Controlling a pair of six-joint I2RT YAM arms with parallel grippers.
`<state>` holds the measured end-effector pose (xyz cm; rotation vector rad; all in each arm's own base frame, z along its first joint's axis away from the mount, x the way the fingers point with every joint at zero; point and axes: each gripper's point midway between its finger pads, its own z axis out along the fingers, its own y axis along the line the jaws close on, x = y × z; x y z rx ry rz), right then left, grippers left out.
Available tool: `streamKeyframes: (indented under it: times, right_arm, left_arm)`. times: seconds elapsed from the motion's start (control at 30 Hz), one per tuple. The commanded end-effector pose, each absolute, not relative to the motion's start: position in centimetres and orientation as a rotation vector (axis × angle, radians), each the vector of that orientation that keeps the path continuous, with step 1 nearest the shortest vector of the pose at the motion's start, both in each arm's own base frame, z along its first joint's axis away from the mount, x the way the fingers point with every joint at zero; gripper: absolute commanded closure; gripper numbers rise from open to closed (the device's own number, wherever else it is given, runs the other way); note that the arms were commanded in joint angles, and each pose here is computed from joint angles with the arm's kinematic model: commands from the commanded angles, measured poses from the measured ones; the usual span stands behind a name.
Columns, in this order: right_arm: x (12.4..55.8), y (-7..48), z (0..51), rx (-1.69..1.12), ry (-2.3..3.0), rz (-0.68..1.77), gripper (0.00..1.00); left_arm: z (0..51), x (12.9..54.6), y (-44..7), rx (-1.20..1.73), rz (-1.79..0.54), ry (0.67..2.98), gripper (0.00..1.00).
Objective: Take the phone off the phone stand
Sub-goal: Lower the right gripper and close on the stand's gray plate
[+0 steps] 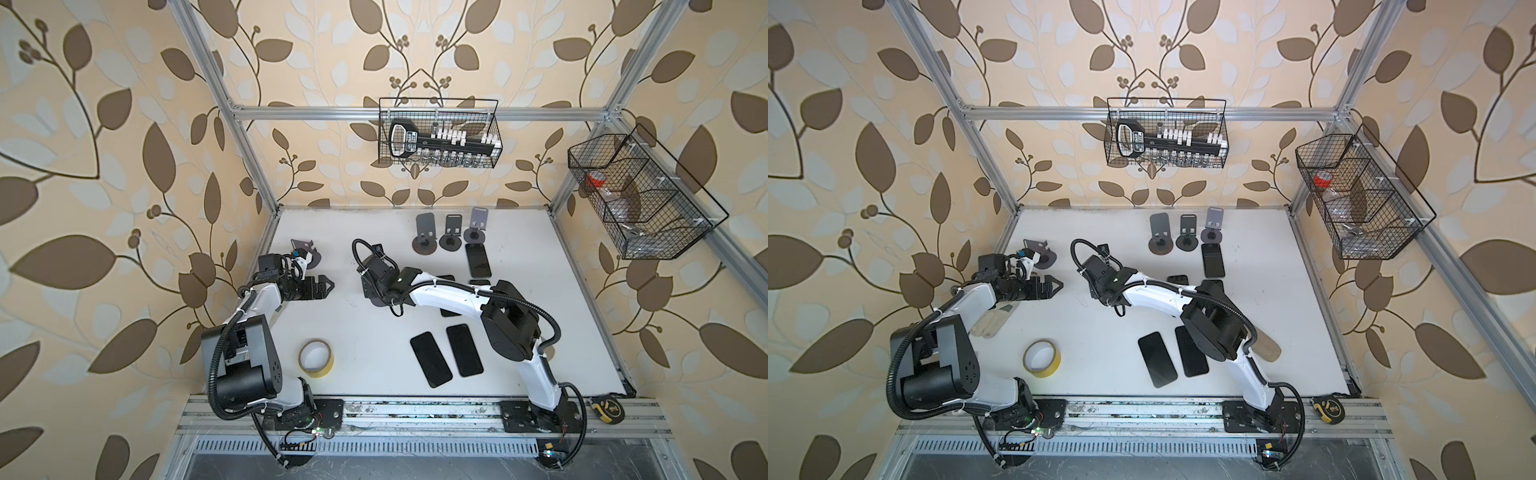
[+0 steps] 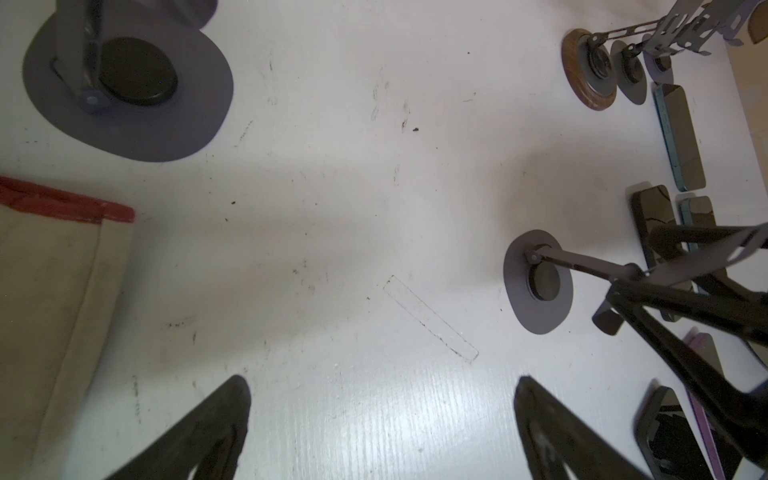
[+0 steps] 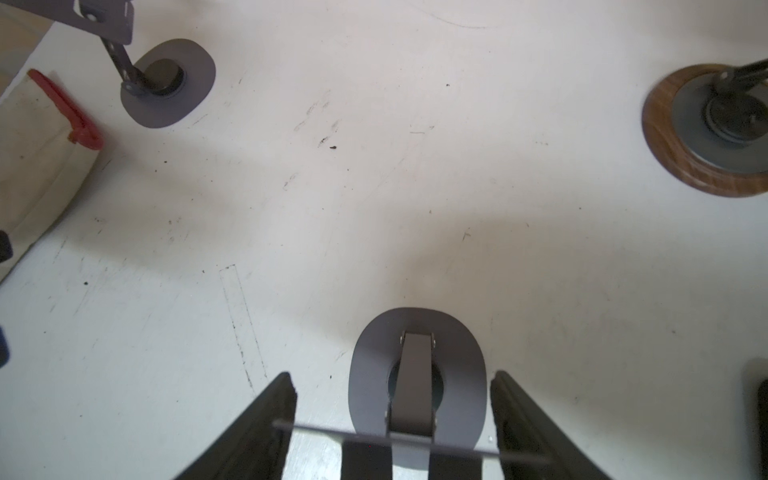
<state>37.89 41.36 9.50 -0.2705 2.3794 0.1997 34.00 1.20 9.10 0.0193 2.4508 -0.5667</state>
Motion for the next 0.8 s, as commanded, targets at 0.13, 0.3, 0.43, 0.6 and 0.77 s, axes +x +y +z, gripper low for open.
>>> streamKeyframes:
  times: [0.13, 0.3, 0.43, 0.6, 0.77]
  right_arm:
    - [38.9, 40.8, 11.9, -0.229, 2.349, 0.216, 0.29]
    - [40.1, 40.2, 13.0, -0.206, 2.316, 0.283, 0.35]
    - [41.6, 39.1, 13.4, -0.180, 2.318, 0.279, 0.35]
    - [43.4, 37.5, 14.0, -0.152, 2.307, 0.280, 0.39]
    - [44.1, 36.9, 14.1, -0.160, 2.332, 0.308, 0.30]
  left_arm:
    - [9.9, 34.2, 1.2, 0.035, -0.585, 2.420, 0.01]
    - [9.8, 34.2, 1.2, 0.035, -0.587, 2.420, 0.01]
    - [9.9, 34.2, 1.2, 0.034, -0.585, 2.420, 0.01]
    - [9.8, 34.2, 1.2, 0.032, -0.586, 2.423, 0.01]
    - [9.9, 34.2, 1.3, 0.031, -0.583, 2.423, 0.01]
